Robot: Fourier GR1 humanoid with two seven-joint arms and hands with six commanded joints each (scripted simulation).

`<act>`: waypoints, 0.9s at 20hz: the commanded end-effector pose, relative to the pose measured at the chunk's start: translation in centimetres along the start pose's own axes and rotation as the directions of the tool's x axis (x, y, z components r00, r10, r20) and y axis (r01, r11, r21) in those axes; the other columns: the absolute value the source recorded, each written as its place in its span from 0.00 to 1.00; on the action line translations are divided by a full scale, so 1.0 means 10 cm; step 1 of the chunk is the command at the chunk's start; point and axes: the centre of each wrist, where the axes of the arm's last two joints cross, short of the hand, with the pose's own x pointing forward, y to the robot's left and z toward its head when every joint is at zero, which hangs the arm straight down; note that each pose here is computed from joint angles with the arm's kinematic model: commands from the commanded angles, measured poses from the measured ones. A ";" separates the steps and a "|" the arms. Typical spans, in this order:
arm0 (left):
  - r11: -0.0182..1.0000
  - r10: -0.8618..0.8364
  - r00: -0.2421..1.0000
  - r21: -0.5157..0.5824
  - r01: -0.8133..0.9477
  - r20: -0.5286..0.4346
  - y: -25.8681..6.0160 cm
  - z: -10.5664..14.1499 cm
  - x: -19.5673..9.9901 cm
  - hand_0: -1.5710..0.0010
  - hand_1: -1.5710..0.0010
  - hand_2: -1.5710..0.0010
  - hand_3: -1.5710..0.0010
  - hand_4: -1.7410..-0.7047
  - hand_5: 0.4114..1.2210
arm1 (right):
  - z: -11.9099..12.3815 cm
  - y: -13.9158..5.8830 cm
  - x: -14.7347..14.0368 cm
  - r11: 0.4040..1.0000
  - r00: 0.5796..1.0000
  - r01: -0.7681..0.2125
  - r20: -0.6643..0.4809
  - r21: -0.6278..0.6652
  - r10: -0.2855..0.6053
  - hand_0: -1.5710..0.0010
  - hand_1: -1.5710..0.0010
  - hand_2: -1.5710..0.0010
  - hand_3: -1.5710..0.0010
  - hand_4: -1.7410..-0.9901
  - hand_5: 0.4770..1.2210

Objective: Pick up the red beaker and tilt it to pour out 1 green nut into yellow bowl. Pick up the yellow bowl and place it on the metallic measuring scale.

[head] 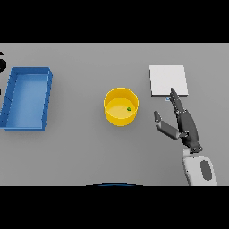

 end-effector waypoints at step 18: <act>0.960 -0.060 0.994 -0.269 0.082 0.090 -0.06 0.26 -0.19 0.90 0.91 0.92 0.95 0.93 0.30 | -0.03 -0.02 -0.05 0.999 0.999 -0.037 -0.020 -0.008 0.037 1.00 1.00 1.00 1.00 0.58 0.32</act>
